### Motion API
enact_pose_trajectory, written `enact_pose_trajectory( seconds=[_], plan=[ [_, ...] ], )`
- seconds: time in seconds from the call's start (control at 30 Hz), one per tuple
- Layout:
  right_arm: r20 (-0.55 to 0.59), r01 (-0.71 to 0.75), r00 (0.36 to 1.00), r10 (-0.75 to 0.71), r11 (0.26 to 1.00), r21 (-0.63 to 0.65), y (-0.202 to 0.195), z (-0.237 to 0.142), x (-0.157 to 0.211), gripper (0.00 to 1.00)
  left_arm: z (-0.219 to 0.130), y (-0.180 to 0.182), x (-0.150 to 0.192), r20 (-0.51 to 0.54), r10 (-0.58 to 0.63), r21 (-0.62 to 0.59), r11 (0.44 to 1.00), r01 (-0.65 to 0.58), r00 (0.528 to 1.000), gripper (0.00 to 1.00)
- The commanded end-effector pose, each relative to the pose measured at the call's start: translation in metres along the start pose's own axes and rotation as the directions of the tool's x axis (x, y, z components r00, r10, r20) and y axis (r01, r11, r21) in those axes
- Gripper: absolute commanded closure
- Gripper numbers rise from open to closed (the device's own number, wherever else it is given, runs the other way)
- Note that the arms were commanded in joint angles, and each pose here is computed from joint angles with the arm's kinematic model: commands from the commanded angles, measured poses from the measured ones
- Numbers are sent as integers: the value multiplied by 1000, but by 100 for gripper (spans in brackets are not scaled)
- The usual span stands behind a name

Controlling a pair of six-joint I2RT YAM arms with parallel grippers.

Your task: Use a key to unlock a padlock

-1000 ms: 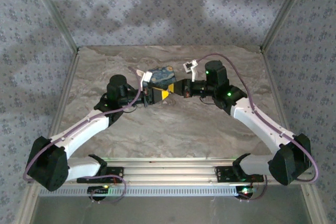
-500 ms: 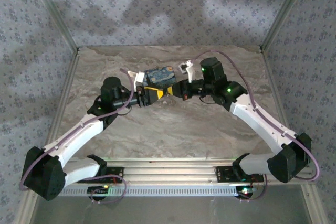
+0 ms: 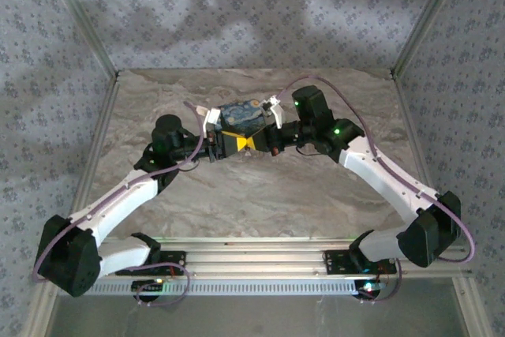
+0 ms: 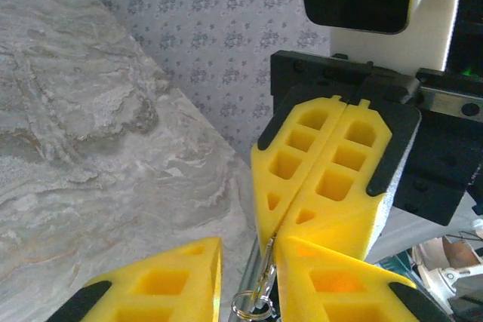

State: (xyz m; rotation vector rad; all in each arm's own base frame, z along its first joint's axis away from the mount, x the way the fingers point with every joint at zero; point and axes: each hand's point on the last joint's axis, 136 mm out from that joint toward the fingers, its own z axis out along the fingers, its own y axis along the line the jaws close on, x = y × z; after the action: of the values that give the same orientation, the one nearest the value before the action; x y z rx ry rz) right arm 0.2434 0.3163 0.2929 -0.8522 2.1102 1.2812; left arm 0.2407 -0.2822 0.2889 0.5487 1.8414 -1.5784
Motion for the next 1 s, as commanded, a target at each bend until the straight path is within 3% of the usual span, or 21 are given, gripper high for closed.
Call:
enact_pose_trajectory(
  seconds=[0.0, 0.2, 0.37, 0.97],
  plan=[
    [-6, 35, 999, -35, 997, -63, 14, 0, -6, 100, 2, -9, -3, -8, 34, 53, 998, -33, 999, 76],
    [-2, 33, 999, -34, 998, -59, 11, 1, -6, 100, 4, -12, 1, -34, 26, 86, 996, -23, 999, 77],
    [5, 26, 1000, -26, 998, -52, 6, -1, -8, 100, 10, -18, 4, -75, 17, 145, 989, -6, 997, 100],
    [47, -53, 997, 53, 999, -5, -21, -19, -12, 100, -5, 8, 2, 15, -16, 43, 999, 15, 1000, 100]
  ],
)
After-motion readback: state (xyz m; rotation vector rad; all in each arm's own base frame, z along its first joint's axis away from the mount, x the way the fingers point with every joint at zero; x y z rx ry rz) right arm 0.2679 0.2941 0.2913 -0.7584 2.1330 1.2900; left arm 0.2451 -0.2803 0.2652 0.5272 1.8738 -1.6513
